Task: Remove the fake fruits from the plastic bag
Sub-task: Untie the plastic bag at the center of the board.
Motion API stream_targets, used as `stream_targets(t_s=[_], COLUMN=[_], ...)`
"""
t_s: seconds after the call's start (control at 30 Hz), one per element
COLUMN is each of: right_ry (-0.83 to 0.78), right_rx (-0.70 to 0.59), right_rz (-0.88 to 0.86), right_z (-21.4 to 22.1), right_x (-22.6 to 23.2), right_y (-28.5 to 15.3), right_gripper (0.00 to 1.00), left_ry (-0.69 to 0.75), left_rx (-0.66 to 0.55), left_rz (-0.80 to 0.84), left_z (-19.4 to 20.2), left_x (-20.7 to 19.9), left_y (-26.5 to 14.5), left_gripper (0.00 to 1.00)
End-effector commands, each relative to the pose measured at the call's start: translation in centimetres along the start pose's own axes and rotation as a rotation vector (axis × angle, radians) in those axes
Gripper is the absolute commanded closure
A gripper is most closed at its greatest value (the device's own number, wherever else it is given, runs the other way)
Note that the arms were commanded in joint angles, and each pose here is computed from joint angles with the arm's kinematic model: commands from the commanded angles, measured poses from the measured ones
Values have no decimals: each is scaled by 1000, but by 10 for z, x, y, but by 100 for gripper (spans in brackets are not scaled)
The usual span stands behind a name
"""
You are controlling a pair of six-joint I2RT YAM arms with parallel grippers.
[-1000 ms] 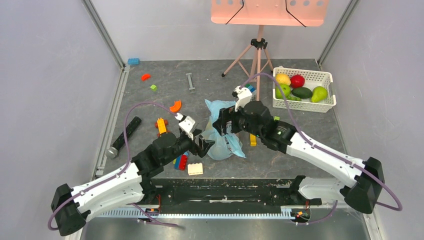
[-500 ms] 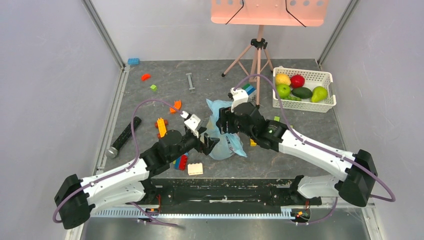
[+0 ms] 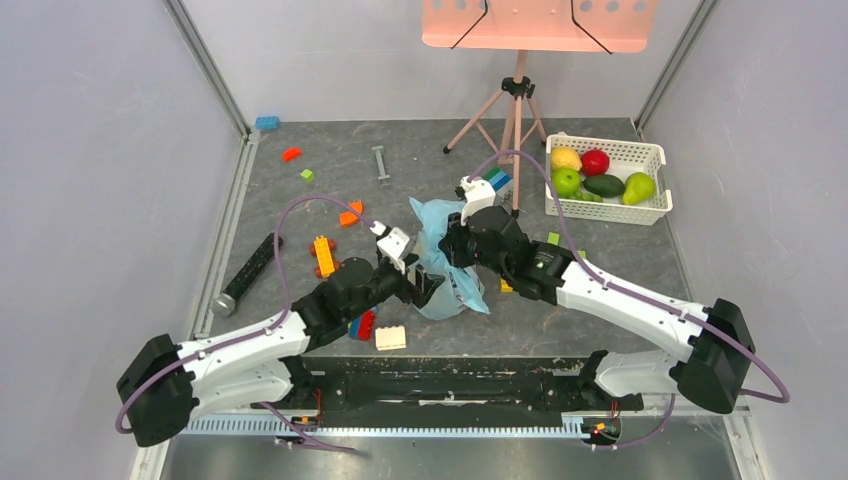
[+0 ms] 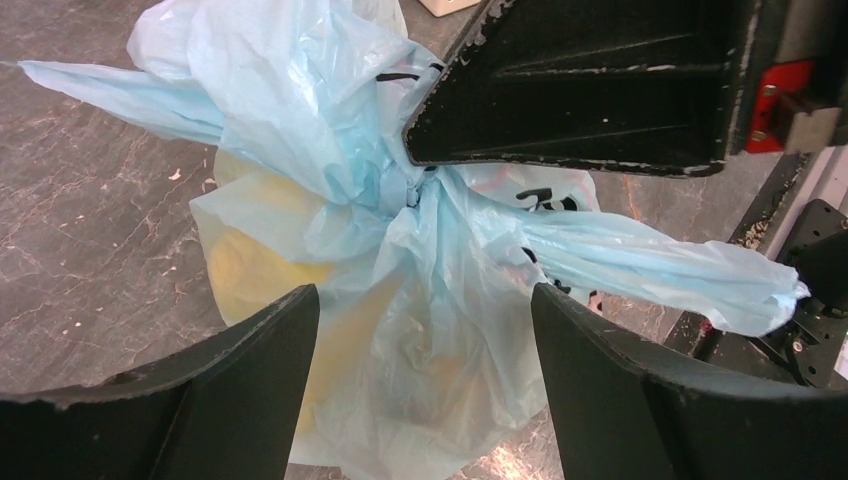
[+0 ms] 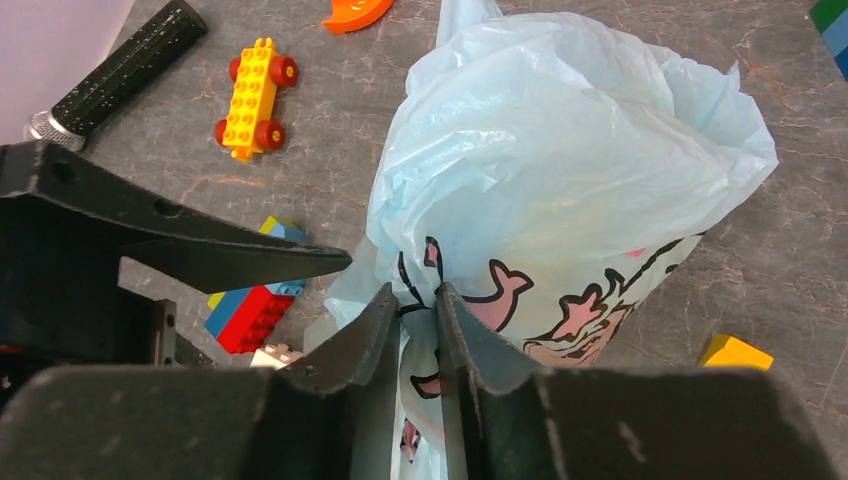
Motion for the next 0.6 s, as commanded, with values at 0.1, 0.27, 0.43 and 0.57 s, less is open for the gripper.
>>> stream_targets(t_s=[0.1,0.27,0.43,0.57], right_ry=[45,57,67,69], right_rx=[-78,-95,-136,-145], right_rz=[-98,-105,-25,43], right_z=[-15,-15,-18,-17], right_x=[16,15,-1,-20], right_y=[-8,-12,-21,-27], right_gripper=[88,93,95,95], left_ry=[16,-1,-9,-13], left_rx=[-65,-51,-41,-53], left_rz=[13,10,11,-25], left_z=[-15,-14,-10,-10], left_x=[-5,-6,-6,1], left_y=[12,18,13,1], left_gripper=[20,51,84,98])
Point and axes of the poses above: each gripper's point midway between its finger pads, its own y axis out along the fingers, its own x axis along the line the jaws close on, z = x × y, the point moved 3 cm from there along -y, back along the fingers, and after that the axes turned 12 degrees about -y, right-handed, at the moved point
